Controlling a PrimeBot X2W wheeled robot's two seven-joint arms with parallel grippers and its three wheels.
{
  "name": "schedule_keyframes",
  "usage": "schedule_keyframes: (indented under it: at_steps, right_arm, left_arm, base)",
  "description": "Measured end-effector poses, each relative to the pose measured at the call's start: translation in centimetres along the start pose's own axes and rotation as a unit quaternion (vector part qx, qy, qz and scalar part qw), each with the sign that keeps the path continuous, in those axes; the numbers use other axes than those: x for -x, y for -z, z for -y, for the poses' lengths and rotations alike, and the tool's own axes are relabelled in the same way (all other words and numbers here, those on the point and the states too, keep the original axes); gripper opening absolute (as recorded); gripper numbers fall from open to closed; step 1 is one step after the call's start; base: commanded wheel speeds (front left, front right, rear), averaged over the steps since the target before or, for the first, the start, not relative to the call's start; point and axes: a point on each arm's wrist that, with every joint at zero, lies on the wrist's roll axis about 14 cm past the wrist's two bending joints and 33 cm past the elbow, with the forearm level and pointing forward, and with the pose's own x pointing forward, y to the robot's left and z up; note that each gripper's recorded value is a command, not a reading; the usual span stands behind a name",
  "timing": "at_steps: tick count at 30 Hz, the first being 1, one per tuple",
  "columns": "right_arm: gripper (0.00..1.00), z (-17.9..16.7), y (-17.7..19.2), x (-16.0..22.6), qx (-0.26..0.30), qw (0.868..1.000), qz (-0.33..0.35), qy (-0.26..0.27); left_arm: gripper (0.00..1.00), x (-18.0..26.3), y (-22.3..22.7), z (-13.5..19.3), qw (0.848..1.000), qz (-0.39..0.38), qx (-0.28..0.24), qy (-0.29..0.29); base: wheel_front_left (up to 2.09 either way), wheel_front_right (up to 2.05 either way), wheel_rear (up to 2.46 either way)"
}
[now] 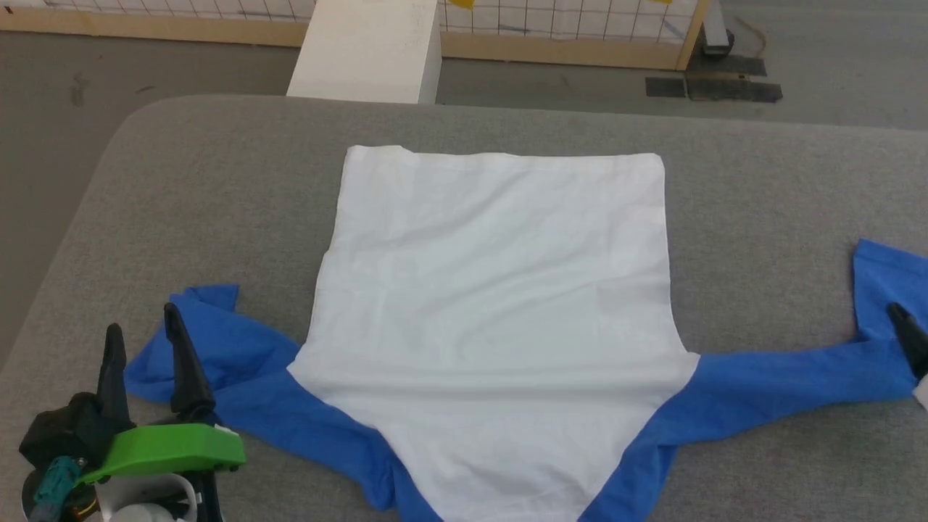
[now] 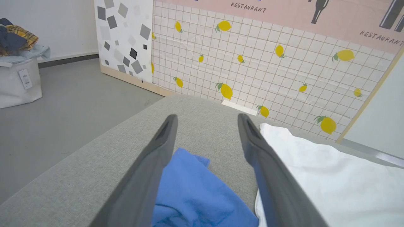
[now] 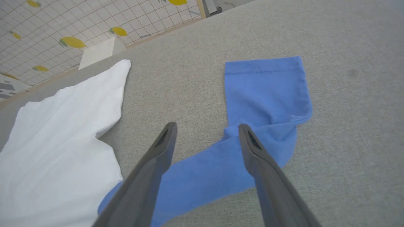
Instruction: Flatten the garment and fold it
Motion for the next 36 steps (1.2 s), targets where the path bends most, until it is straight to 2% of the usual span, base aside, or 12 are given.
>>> schedule_keyframes:
  at_steps: [7, 9, 18, 24, 32, 33, 34, 35, 36]
  right_arm:
    - [1.0, 5.8, -2.9, -1.6, 0.027, 0.994, -0.035, 0.096]
    - [1.0, 8.0, -4.0, -2.3, 0.053, 0.988, -0.048, 0.137]
    - [1.0, 10.5, -3.4, -7.0, 0.063, 0.973, -0.097, 0.199]
    - [1.0, 11.3, -1.8, -10.1, 0.081, 0.966, -0.118, 0.215]
    - [1.0, 10.9, 0.7, -12.7, 0.097, 0.963, -0.151, 0.202]
    - [0.69, 10.9, 0.7, -12.7, 0.096, 0.963, -0.153, 0.201]
    - [0.22, 11.0, 0.6, -12.6, 0.094, 0.963, -0.153, 0.2]
    - [0.0, 11.0, 0.6, -12.5, 0.09, 0.964, -0.154, 0.199]
    - [0.0, 10.9, 0.6, -12.3, 0.086, 0.964, -0.156, 0.197]
  left_arm:
    - [1.0, -0.8, 0.2, 1.7, 1.0, 0.005, 0.002, 0.02]
    - [1.0, -1.3, 0.6, 2.2, 1.0, 0.004, -0.003, 0.025]
    - [1.0, -4.0, 2.9, 3.7, 0.999, -0.01, -0.015, 0.041]
    - [1.0, -4.8, 5.1, 3.6, 0.998, -0.034, -0.026, 0.04]
    - [1.0, -4.7, 7.1, 3.3, 0.997, -0.059, -0.035, 0.037]
    - [1.0, -4.7, 7.1, 3.4, 0.997, -0.059, -0.035, 0.038]
    - [1.0, -4.7, 7.0, 3.4, 0.997, -0.058, -0.034, 0.038]
    - [1.0, -4.6, 6.9, 3.5, 0.997, -0.058, -0.033, 0.039]
    - [1.0, -4.6, 6.8, 3.6, 0.997, -0.057, -0.032, 0.04]
  base:
    - [0.0, 0.0, 0.0]
    - [0.0, 0.0, 0.0]
    - [0.0, 0.0, 0.0]
    - [0.0, 0.0, 0.0]
    - [0.0, 0.0, 0.0]
    - [0.0, 0.0, 0.0]
    - [0.0, 0.0, 0.0]
    - [0.0, 0.0, 0.0]
    - [0.0, 0.0, 0.0]
